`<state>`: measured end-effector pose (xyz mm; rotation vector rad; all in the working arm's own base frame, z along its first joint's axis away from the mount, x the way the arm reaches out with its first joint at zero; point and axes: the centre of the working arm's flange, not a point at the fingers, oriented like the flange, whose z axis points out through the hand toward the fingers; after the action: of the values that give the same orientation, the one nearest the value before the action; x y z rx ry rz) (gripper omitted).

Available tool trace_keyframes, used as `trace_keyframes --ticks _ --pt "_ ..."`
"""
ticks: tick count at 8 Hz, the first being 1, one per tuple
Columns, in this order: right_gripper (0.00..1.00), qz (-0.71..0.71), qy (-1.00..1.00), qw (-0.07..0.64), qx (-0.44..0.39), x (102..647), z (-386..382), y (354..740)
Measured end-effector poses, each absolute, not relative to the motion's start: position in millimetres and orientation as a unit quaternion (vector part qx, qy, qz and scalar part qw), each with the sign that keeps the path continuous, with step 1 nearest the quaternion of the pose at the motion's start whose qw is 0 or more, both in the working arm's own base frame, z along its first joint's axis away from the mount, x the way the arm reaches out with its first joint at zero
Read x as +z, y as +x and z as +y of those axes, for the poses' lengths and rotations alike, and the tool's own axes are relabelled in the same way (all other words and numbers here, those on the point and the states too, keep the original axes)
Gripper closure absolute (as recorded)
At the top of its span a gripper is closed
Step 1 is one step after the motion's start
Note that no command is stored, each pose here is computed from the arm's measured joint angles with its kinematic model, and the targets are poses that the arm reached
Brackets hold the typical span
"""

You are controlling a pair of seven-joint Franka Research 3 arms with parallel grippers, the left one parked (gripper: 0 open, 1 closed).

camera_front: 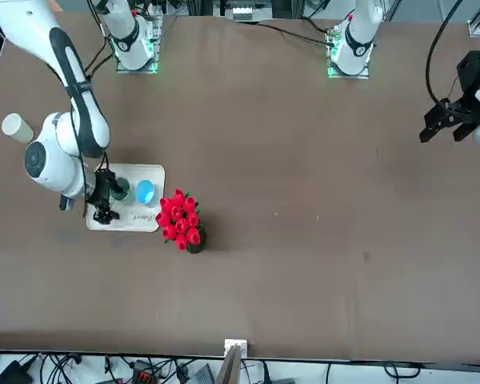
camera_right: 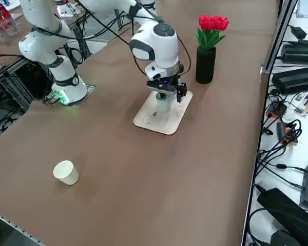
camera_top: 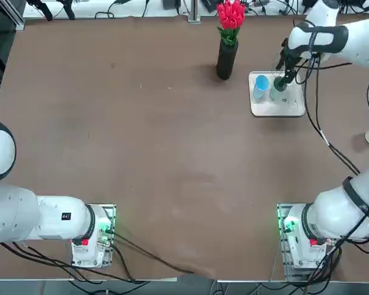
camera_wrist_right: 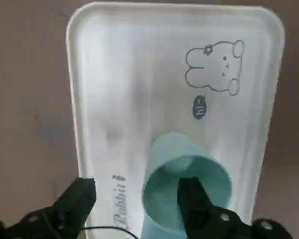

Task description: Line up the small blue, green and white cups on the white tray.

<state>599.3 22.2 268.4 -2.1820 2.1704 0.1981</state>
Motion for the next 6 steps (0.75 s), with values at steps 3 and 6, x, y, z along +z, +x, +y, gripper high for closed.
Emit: trace_keyframes --ticks 3,6 --pt "0.00 0.657 -0.747 -0.005 0.102 322 -20 584" --pt "0.00 0.649 -0.752 0.014 0.112 333 -175 551"
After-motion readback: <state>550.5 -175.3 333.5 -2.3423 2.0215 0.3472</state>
